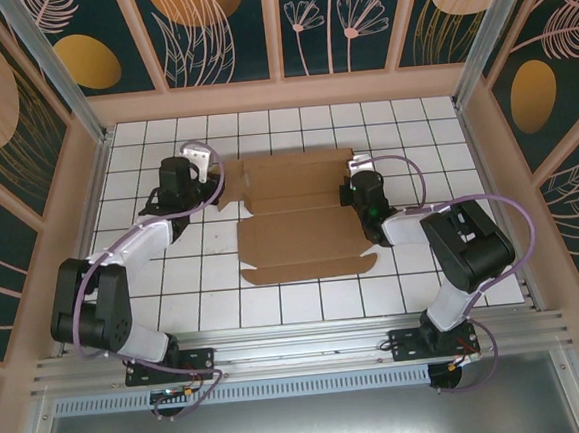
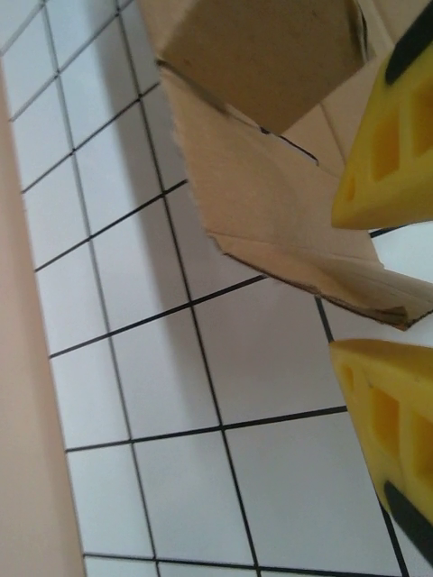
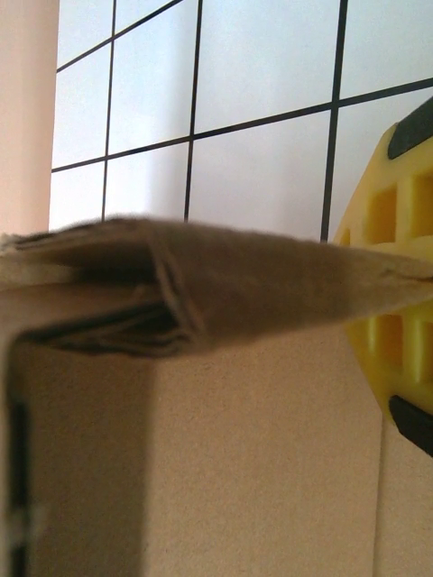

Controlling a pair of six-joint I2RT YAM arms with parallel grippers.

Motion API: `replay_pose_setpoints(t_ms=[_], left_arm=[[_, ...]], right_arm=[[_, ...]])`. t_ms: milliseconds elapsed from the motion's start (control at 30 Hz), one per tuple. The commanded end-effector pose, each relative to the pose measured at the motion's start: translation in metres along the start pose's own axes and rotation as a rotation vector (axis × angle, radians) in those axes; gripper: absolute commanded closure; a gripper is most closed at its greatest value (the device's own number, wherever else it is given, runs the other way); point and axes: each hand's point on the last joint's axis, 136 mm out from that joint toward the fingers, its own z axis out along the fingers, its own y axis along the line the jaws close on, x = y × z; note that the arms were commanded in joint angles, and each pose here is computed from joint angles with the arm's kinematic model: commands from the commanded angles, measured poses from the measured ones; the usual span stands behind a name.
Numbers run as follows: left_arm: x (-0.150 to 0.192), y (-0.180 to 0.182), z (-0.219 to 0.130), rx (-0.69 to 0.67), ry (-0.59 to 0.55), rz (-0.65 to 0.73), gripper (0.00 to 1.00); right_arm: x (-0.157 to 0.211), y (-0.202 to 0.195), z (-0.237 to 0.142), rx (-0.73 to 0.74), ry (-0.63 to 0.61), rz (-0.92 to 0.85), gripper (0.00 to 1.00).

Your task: Fold the paper box

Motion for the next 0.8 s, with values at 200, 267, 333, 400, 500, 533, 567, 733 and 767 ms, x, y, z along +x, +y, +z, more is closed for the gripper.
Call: replay_pose_setpoints(t_ms=[200, 267, 333, 400, 500, 533, 567, 733, 767], left_arm=[[-0.015, -0.007, 0.012, 0.066, -0.015, -0.071, 0.99], [-0.016, -0.006, 0.010, 0.062, -0.042, -0.159, 1.00], [-0.014, -0.004, 0.011, 0.053, -0.059, -0.269, 1.00], [-0.008, -0.001, 0.014, 0.014, -0.060, -0.362, 1.00], [-0.005, -0.005, 0.019, -0.041, -0.075, -0.479, 1.00], [-0.005, -0.005, 0.020, -0.072, -0.083, -0.530, 1.00], [-0.008, -0.010, 0.021, -0.078, -0.095, -0.569, 1.00], [-0.018, -0.026, 0.027, -0.125, -0.129, -0.767, 1.00], [-0.020, -0.027, 0.028, -0.131, -0.139, -0.814, 1.00]], right_arm=[[-0.008, 0.004, -0.002, -0.013, -0.013, 0.007, 1.00], [-0.008, 0.007, -0.003, -0.009, -0.013, 0.003, 1.00], [-0.007, 0.010, -0.004, -0.005, -0.013, -0.001, 1.00], [-0.007, 0.012, -0.004, -0.003, -0.012, -0.001, 1.00], [-0.005, 0.013, -0.004, 0.011, -0.007, 0.004, 1.00], [-0.006, 0.014, -0.004, 0.016, -0.009, 0.007, 1.00], [-0.005, 0.014, -0.003, 0.022, -0.005, 0.008, 1.00], [-0.004, 0.017, -0.001, 0.031, 0.002, 0.027, 1.00], [-0.004, 0.017, 0.000, 0.031, 0.005, 0.031, 1.00]])
